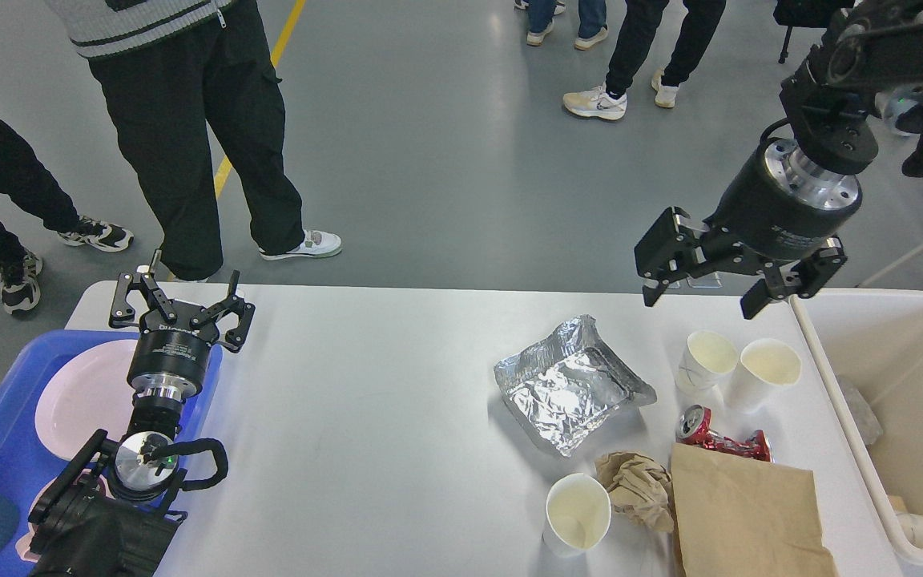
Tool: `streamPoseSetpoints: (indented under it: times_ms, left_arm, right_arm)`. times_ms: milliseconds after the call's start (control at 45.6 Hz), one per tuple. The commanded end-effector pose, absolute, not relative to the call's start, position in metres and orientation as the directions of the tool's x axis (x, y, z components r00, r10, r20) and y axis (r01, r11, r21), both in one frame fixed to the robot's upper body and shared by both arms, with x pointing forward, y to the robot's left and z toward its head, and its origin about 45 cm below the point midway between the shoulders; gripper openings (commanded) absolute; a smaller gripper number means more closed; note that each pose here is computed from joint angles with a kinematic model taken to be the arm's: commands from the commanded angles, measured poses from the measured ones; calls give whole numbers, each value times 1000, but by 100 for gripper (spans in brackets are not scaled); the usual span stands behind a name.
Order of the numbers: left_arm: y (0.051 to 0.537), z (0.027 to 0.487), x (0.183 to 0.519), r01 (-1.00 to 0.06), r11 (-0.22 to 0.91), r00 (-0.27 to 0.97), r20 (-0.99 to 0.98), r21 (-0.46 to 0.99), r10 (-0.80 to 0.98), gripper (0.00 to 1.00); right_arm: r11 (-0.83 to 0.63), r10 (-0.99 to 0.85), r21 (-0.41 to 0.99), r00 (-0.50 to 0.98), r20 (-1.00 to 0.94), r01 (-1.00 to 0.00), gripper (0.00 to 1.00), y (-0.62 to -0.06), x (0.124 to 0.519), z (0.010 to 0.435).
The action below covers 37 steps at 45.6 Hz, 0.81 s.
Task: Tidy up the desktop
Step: 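Raise the right gripper up and away from the paper bag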
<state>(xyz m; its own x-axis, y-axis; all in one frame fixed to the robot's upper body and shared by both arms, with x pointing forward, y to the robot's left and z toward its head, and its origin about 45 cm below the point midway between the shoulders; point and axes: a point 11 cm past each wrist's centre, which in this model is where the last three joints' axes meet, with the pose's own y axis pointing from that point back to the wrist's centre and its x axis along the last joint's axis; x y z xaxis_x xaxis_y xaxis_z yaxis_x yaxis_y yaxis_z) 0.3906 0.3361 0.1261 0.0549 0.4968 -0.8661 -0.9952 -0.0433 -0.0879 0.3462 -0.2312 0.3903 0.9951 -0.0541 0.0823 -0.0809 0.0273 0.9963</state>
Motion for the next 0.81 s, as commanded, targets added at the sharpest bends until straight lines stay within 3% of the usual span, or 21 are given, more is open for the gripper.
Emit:
streamPoseSetpoints:
  times_ms: [0,504,789]
  left_arm:
    - [336,126,390,-995,-44,55,-866,-88,497,96]
    - [336,127,391,-995,-40,59,-866,-91,496,96]
    - [336,126,390,-995,-41,58,-866,-90,496,96]
  right_arm:
    - [98,-47,992,996,79,-74,100,-238,327,404]
    - [75,-86,997,996,16,-9,100,-249,310,387]
    - [22,-194,999,980,-33,38,100,-307,297,357]
